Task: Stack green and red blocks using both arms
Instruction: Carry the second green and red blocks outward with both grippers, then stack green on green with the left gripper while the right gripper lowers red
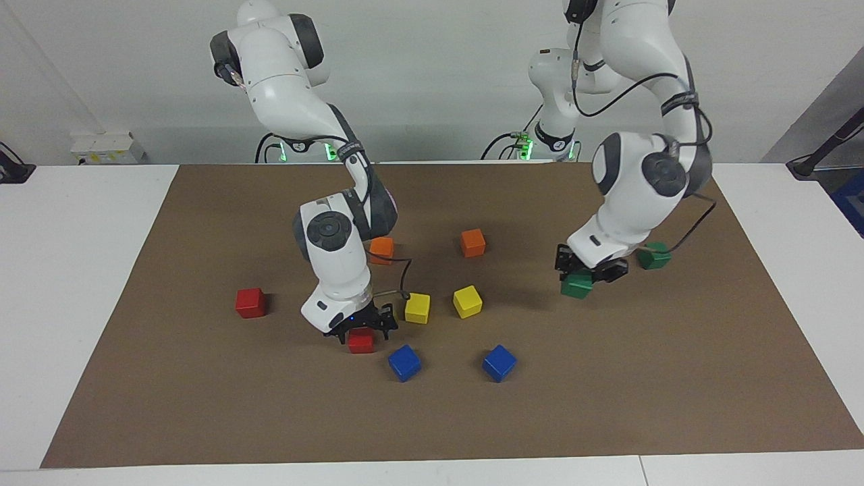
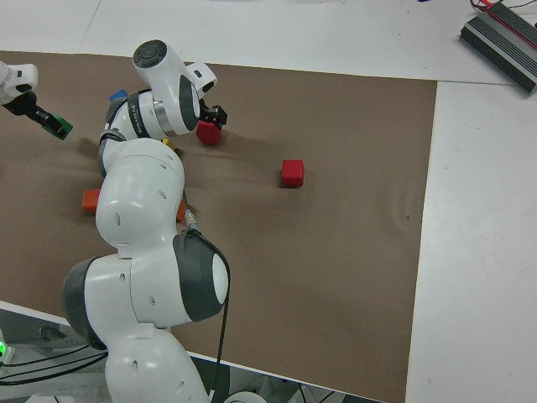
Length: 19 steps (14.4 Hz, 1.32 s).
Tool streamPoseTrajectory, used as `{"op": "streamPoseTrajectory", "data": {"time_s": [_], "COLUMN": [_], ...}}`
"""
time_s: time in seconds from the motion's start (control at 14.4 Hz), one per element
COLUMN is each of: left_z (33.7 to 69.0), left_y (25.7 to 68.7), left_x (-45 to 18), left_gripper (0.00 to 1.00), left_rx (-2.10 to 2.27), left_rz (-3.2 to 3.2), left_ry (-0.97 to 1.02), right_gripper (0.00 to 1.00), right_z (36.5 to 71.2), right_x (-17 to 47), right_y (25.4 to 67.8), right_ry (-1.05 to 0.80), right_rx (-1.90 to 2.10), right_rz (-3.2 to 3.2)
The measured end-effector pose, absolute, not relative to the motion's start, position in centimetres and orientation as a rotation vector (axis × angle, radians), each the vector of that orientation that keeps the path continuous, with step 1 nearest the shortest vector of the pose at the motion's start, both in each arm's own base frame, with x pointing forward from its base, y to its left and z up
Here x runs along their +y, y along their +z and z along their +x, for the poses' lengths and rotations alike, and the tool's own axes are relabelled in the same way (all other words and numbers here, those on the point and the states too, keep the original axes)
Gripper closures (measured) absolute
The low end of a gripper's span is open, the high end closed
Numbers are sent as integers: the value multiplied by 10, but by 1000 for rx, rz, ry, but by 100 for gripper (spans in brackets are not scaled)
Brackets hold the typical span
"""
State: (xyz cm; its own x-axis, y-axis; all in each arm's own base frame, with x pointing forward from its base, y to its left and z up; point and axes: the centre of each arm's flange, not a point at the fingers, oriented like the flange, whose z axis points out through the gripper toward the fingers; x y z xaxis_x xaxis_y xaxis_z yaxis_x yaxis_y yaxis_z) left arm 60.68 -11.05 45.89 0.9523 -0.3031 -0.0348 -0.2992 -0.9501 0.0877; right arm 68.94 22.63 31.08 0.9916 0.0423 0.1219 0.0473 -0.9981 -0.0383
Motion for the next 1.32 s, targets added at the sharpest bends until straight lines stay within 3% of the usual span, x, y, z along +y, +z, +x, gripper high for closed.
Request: {"op": "streamPoseTrajectory", "data": {"time_s": [0.14,0.35,0.62,0.83,1.04,1.32], "left_z": [593,585,570,556,540,530], "left_y": [491,502,487,465,430,399], "left_x": [-65,0,105,131,120,112], "left_gripper": [45,45,45,45,45,45], "left_rx": [-471,-468,-499,-464,-342,-227], "left_rz": [3013,3004,2993,3031,3076,3111], "left_ry": [-96,-109,-109,-80,-70,-43], "right_gripper": [15,46,46,46,46,46], "right_z": [688,686,671,643,623,614], "right_x": [225,216,186,142,69,-10], "right_y": [308,316,392,459,470,448], "right_ry": [-173,-114,-14,-3,35,19], "right_rx": [-69,-55,-27,-44,-20,-63], "right_rz": [-3098,-3122,-3170,-3192,-3165,-3142]}}
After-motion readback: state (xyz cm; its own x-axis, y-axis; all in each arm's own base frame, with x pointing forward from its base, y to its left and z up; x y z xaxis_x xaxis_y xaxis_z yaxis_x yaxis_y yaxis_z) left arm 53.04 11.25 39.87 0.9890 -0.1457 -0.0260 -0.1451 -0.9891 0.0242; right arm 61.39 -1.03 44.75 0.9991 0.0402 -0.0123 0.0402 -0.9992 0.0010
